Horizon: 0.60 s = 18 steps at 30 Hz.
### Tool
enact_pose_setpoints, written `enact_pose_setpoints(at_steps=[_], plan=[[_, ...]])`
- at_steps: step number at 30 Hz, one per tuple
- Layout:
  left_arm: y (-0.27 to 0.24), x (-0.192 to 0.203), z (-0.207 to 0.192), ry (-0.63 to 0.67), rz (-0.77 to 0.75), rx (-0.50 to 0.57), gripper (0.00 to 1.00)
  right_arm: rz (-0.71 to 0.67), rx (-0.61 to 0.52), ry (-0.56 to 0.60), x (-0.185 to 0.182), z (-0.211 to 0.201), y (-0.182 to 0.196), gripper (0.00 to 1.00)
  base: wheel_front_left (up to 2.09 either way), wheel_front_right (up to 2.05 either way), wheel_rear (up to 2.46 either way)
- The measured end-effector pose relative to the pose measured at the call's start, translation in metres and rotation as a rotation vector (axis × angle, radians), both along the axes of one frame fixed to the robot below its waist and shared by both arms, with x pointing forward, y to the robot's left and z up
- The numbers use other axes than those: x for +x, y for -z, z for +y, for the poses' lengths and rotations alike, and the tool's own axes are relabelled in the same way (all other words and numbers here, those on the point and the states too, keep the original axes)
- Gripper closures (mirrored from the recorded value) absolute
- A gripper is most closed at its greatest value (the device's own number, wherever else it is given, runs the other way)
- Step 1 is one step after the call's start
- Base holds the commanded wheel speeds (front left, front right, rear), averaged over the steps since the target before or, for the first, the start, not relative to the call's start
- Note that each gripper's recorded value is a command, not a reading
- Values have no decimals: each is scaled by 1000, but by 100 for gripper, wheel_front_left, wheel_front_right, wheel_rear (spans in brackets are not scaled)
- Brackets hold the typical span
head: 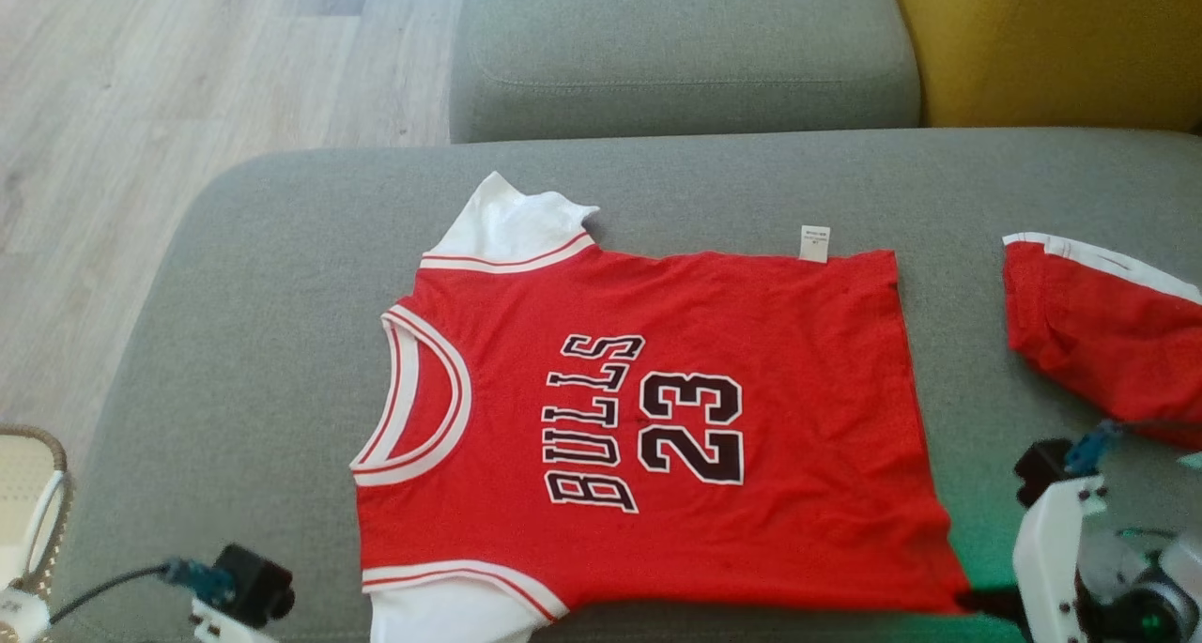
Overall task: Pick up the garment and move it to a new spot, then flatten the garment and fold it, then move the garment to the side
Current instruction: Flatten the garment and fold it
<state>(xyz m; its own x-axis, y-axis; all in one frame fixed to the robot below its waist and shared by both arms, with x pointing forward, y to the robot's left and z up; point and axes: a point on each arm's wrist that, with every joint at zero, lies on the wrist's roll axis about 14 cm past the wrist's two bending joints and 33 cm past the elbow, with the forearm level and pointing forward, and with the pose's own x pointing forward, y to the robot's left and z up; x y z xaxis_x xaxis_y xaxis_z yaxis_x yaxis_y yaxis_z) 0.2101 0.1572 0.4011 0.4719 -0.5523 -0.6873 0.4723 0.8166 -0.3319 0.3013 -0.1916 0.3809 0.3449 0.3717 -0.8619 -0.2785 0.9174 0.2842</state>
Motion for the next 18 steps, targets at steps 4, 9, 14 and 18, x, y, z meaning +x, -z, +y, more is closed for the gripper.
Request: enact_pose_setpoints(at_steps=[4,9,14,18], plan=[[-14,21,-3,-13,-74,-30,100,-55,8,26,13,-3,-8,100,0,0,0],[-34,50,-2,-46,-170,-59,100,-85,33,53,25,0,-13,100,0,0,0],[-49,76,-3,-71,-254,-82,100,-124,84,79,39,10,-22,100,0,0,0],[-56,93,-5,-82,-307,-90,100,-148,74,88,47,10,-22,100,0,0,0]])
